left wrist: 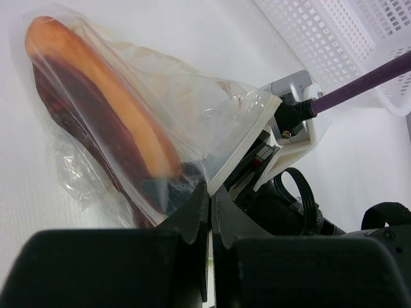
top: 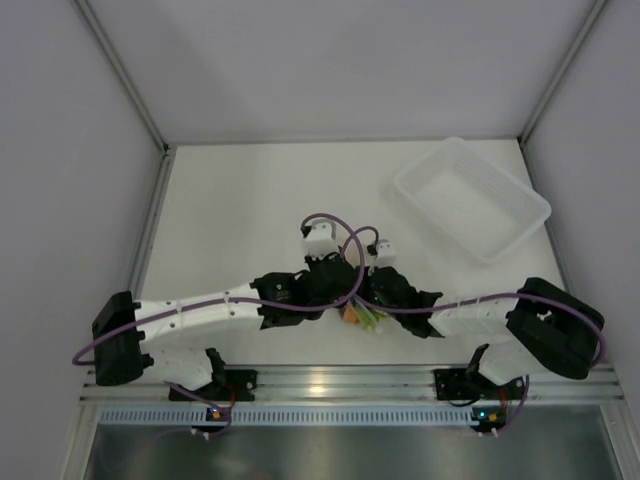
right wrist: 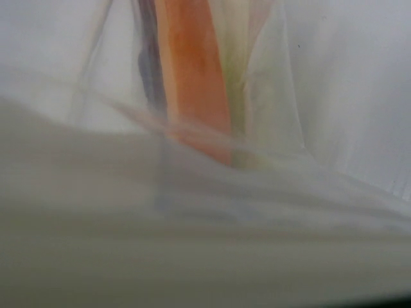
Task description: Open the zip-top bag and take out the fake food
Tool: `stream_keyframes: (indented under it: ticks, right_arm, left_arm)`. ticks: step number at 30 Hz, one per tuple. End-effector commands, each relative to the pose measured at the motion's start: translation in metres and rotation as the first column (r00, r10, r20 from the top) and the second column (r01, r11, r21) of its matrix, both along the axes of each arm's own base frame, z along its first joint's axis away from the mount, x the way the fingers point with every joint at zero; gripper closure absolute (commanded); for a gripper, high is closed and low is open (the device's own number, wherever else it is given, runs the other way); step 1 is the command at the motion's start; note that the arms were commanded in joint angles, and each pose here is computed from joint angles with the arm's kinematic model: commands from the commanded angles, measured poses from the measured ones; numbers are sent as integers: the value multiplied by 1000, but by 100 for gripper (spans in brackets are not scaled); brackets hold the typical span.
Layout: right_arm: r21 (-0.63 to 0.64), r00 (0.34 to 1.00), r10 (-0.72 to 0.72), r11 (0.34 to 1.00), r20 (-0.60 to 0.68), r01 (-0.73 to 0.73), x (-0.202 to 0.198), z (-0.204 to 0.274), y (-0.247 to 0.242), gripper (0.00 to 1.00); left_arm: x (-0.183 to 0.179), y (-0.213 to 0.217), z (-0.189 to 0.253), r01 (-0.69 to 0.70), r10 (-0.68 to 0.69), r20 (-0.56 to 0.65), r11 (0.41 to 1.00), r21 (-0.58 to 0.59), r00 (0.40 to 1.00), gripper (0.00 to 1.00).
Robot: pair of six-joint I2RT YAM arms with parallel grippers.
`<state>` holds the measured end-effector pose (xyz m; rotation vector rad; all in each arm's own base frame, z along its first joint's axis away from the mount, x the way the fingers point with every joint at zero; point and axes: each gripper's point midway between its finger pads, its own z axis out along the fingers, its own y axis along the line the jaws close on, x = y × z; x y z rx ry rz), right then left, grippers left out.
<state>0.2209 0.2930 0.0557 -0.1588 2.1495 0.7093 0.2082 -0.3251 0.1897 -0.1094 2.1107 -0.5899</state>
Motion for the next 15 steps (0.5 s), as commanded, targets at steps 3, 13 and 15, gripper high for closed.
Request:
stream_keyframes:
  ticks: [3,13,15]
  right_arm:
    - [65,992,-20,998,127,12,18,51,15,64]
    - [26,981,0,1000,194,-5,31,78,23,89]
    - [26,980,5,1000,200,-11,29,86,22,93]
  left_arm:
    - [0,-2,12,-4,5,17,998,-59,1000,100]
    - [0,7,10,-6,7,37,1000,-29,999,100]
    - [2,12,9,-15,16,46,1000,-16,999,100]
